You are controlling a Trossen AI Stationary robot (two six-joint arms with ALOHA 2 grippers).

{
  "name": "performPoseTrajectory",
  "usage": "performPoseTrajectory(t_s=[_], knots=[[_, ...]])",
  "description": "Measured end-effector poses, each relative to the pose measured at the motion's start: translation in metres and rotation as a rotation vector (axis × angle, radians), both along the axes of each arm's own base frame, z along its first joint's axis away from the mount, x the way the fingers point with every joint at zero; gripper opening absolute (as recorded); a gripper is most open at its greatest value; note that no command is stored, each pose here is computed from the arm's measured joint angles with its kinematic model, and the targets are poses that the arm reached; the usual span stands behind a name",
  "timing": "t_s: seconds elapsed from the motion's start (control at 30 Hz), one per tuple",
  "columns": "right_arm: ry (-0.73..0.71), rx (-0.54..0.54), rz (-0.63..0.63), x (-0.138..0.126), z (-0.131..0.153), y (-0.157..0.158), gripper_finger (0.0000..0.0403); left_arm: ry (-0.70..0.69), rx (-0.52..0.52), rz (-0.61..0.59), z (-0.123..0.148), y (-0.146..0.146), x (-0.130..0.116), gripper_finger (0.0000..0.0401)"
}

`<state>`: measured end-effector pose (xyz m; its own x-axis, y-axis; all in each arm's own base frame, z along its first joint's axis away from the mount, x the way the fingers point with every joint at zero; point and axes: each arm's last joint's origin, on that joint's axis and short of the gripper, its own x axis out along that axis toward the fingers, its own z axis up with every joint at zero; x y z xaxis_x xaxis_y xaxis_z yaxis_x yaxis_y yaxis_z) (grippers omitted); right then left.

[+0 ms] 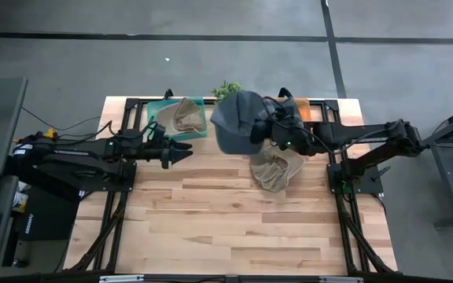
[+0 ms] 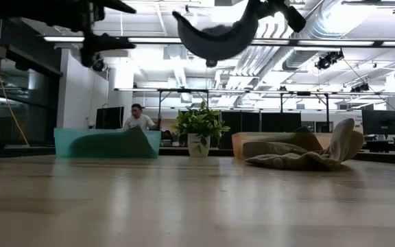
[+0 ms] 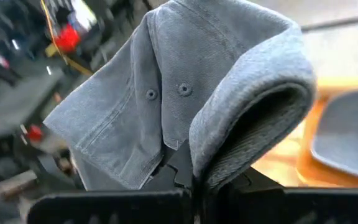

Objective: Pick & Place hat
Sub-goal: Put the blue cap into the orange bin

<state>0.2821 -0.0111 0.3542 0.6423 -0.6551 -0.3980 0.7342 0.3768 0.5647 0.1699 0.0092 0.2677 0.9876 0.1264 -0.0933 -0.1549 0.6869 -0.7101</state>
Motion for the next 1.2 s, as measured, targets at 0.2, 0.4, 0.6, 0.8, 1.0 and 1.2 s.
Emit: performPoseTrajectory(t_s=[0.2,0.4,0.6,0.8,1.0,1.2], knots=[[-0.106,-0.089,-0.082,0.005,0.012,-0.002,0.0013,-0.097,0.105,0.022,-0.001,0.002,0.028,0.0260],[-0.176,-0.139,-0.087,0.009,0.022,-0.005,0.0013,-0.249,0.171,0.072,-0.001,0.004,0.053,0.0260],[-0.185,-0.153,-0.087,0.009,0.024,-0.006,0.0013,-0.320,0.222,0.141,-0.011,0.006,0.073,0.0260],[-0.223,-0.158,-0.104,0.010,0.028,-0.006,0.0013,-0.335,0.218,0.182,-0.005,0.009,0.101,0.0260],[-0.264,-0.164,-0.101,0.011,0.032,-0.006,0.0013,-0.370,0.236,0.192,0.014,0.010,0.134,0.0260],[-0.264,-0.173,-0.098,0.010,0.034,-0.006,0.0013,-0.408,0.237,0.253,0.034,0.013,0.160,0.0260]])
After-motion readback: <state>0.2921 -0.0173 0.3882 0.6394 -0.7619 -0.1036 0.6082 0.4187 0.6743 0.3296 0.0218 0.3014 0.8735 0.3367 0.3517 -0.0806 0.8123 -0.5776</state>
